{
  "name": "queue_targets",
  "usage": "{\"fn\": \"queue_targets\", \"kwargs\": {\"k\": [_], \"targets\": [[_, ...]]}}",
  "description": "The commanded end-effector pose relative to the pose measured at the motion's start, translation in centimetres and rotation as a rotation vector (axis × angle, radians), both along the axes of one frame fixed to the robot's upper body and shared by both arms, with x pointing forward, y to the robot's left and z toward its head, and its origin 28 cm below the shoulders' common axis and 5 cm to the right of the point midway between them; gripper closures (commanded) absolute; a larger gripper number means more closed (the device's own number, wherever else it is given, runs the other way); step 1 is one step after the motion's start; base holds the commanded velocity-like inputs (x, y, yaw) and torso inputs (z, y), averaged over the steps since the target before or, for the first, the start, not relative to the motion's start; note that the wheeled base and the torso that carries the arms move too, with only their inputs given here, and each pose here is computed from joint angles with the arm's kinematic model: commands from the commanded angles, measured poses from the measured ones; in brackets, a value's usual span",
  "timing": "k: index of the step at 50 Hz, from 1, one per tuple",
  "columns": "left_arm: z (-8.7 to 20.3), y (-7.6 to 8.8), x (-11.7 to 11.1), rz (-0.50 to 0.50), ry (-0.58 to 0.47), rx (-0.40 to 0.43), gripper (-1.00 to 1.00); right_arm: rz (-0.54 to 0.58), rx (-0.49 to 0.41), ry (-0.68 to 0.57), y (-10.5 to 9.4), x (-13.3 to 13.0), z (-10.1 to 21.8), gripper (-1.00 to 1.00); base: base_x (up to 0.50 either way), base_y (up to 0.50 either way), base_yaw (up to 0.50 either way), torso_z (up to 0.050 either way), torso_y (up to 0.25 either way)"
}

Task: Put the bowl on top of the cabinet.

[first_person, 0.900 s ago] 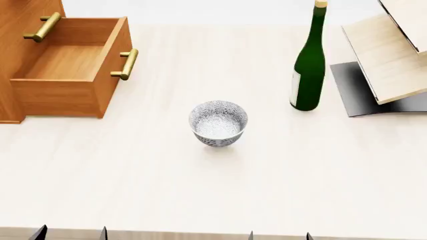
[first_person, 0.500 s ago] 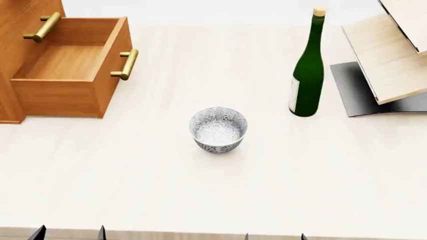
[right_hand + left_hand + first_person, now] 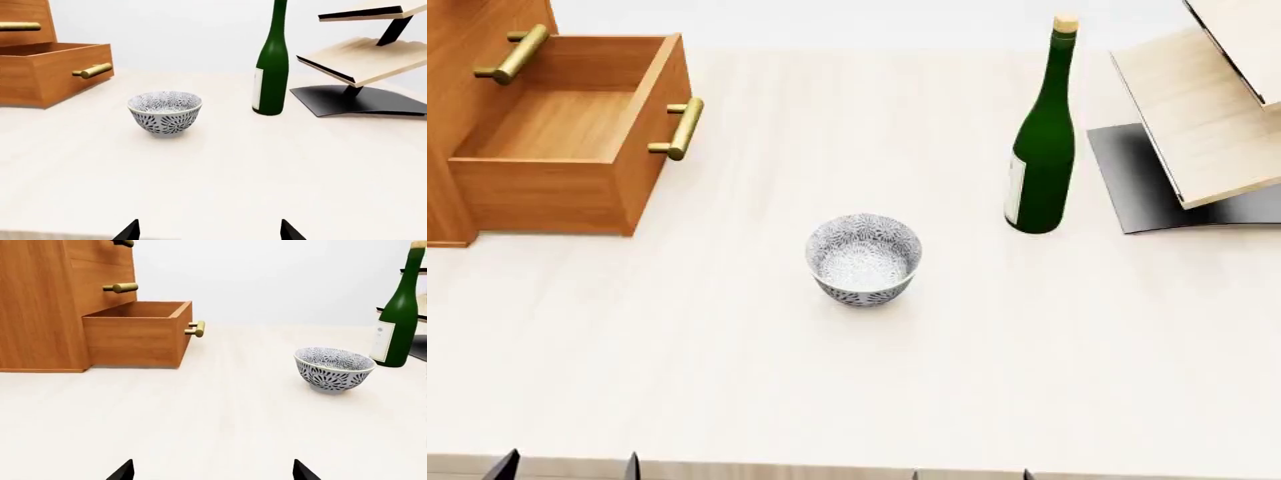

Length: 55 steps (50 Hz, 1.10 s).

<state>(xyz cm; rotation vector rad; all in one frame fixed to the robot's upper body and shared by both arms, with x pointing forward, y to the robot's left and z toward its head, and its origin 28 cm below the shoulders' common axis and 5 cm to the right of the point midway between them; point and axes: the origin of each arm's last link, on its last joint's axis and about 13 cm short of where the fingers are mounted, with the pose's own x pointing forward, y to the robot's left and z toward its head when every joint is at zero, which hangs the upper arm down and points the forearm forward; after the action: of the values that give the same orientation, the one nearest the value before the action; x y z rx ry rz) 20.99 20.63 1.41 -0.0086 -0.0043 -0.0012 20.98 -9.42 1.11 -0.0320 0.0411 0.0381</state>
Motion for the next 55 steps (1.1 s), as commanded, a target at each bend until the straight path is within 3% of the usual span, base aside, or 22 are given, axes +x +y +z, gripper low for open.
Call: {"fn": "queue_targets", "kwargs": {"k": [1, 42, 45, 51, 55], "targets": [[-0.1, -0.1, 0.1, -0.01, 0.011, 0.021, -1.0, 0.0, 0.023, -0.001, -0.1, 0.0, 0.0, -1.0, 0.0, 0.0, 0.0, 0.0, 0.0], [0.2, -0.1, 0.0, -0.041, 0.025, 0.038, -1.0, 0.016, 0.012, -0.012, -0.8, 0.3, 0.6, -1.0, 0.0, 0.0, 0.0, 0.0, 0.0], [0.6, 0.1, 0.0, -0.056, 0.022, 0.051, -1.0, -0.009, 0.039, -0.023, -1.6, 0.8, 1.7, -1.0, 0.0, 0.0, 0.0, 0.0, 0.0], [2.1, 1.0, 0.2, -0.06, -0.022, 0.112, -1.0, -0.022, -0.036, -0.084, -3.6, 1.2, 4.2, -1.0, 0.0, 0.0, 0.0, 0.0, 0.0], [5.9, 2.1, 0.5, -0.016, -0.133, 0.143, -1.0, -0.063, -0.039, -0.189, -5.0, 1.5, 8.2, -1.0, 0.0, 0.0, 0.0, 0.0, 0.0]]}}
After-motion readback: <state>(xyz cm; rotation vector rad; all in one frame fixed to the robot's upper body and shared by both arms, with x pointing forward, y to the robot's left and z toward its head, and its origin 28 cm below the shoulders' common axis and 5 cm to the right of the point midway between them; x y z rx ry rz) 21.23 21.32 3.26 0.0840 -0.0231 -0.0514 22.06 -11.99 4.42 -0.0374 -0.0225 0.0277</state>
